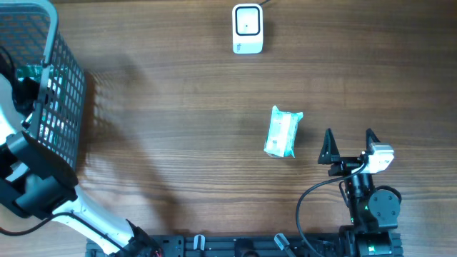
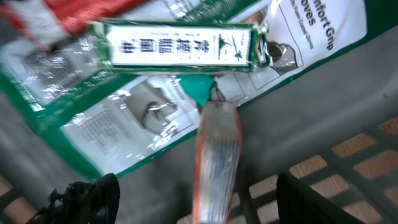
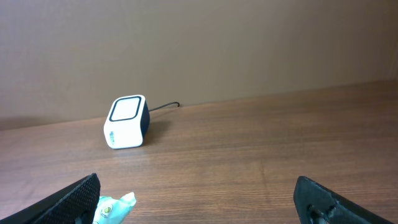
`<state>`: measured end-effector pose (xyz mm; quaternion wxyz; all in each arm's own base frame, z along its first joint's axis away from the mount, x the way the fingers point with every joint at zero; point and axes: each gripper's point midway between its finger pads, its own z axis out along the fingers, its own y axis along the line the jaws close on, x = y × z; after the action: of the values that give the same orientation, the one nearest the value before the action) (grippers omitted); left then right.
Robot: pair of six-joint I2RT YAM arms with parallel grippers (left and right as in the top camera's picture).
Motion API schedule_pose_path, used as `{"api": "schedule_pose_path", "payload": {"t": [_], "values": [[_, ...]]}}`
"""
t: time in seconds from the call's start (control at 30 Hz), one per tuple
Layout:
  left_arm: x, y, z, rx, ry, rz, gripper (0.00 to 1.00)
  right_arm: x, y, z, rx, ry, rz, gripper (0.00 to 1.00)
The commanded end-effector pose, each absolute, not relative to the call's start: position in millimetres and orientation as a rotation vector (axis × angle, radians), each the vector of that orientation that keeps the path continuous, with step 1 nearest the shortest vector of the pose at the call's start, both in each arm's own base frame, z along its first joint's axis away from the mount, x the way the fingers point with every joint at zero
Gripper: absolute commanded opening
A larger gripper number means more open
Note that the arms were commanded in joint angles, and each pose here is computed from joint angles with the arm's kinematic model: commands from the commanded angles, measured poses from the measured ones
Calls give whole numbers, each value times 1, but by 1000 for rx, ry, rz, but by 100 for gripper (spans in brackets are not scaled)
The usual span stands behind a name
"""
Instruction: Scan the item barcode
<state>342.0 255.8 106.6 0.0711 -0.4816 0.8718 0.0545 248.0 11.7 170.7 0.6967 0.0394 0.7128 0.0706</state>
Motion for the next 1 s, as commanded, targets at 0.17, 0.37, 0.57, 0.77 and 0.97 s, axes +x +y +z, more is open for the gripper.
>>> {"api": "schedule_pose_path", "payload": {"t": [0.17, 0.37, 0.57, 0.77, 0.97], "values": [[340, 240, 63, -1415, 2683, 55, 50, 248, 9, 171, 95, 1586, 140, 100], [344, 243, 62, -1405, 2664, 59, 28, 248, 9, 171, 95, 1586, 140, 99], [346, 244, 64, -1401, 2653, 55, 8, 248, 9, 171, 95, 1586, 140, 100], [366, 261, 127, -1351, 2482, -17, 7, 248, 9, 171, 95, 1586, 140, 100], [375, 265, 271, -1170, 2165, -161, 6, 248, 9, 171, 94, 1586, 139, 100]]}}
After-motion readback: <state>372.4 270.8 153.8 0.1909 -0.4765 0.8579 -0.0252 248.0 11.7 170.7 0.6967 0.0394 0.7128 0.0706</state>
